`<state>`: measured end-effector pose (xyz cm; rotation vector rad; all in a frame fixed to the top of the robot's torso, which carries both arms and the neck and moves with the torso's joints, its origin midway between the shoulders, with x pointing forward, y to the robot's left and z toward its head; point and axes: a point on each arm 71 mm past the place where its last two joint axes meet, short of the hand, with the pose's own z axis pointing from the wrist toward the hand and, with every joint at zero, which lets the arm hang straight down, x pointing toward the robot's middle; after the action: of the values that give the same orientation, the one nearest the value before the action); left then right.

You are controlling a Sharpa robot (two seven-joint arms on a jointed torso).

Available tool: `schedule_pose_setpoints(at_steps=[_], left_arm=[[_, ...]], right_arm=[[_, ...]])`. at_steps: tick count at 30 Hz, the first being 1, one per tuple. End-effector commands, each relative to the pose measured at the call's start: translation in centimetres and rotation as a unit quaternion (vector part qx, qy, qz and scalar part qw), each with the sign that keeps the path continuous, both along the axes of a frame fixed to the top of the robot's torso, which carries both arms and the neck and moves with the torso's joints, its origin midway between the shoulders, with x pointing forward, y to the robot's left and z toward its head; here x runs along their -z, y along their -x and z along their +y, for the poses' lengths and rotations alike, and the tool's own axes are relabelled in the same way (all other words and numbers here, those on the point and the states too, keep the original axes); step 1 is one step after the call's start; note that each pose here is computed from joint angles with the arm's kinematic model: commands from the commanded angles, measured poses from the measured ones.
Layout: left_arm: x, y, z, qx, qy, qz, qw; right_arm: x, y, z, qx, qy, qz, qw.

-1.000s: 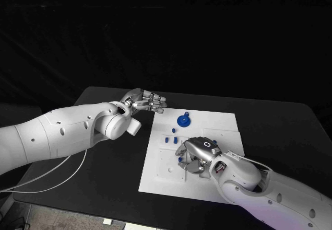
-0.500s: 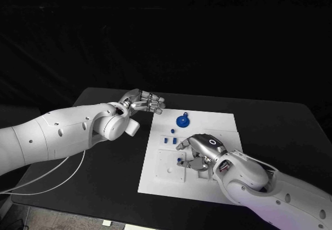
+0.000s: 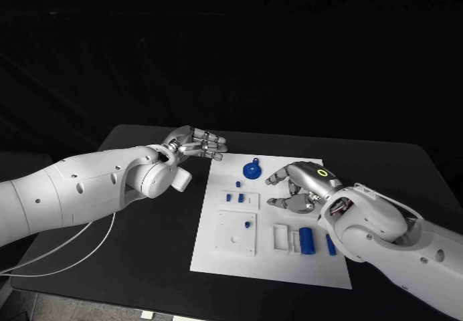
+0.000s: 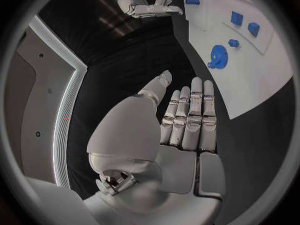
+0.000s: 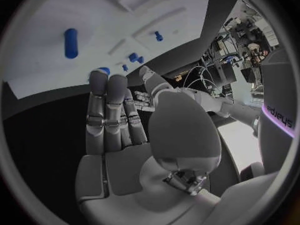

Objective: Assemble the parts on the task board

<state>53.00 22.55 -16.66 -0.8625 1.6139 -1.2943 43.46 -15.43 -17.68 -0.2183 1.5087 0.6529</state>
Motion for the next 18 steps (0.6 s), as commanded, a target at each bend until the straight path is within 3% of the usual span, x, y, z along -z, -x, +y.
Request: schedule_pose_setpoints(at_steps=[1, 8, 18], left_arm=[[-0.13, 0.01, -0.2, 0.007, 0.005, -0.002, 1.000], [-0.12, -0.01, -0.1, 0.006, 0.005, -0.002, 1.000], [-0.11, -0.02, -0.2, 0.007, 0.005, -0.001, 1.000]], right_arm=[[0.4, -0.7, -1.1, 0.012, 0.028, 0.031, 0.999], [1.4, -2.0, -3.0, 0.037, 0.072, 0.073, 0.994], [2.5, -2.5, -3.2, 0.043, 0.102, 0.100, 0.989]])
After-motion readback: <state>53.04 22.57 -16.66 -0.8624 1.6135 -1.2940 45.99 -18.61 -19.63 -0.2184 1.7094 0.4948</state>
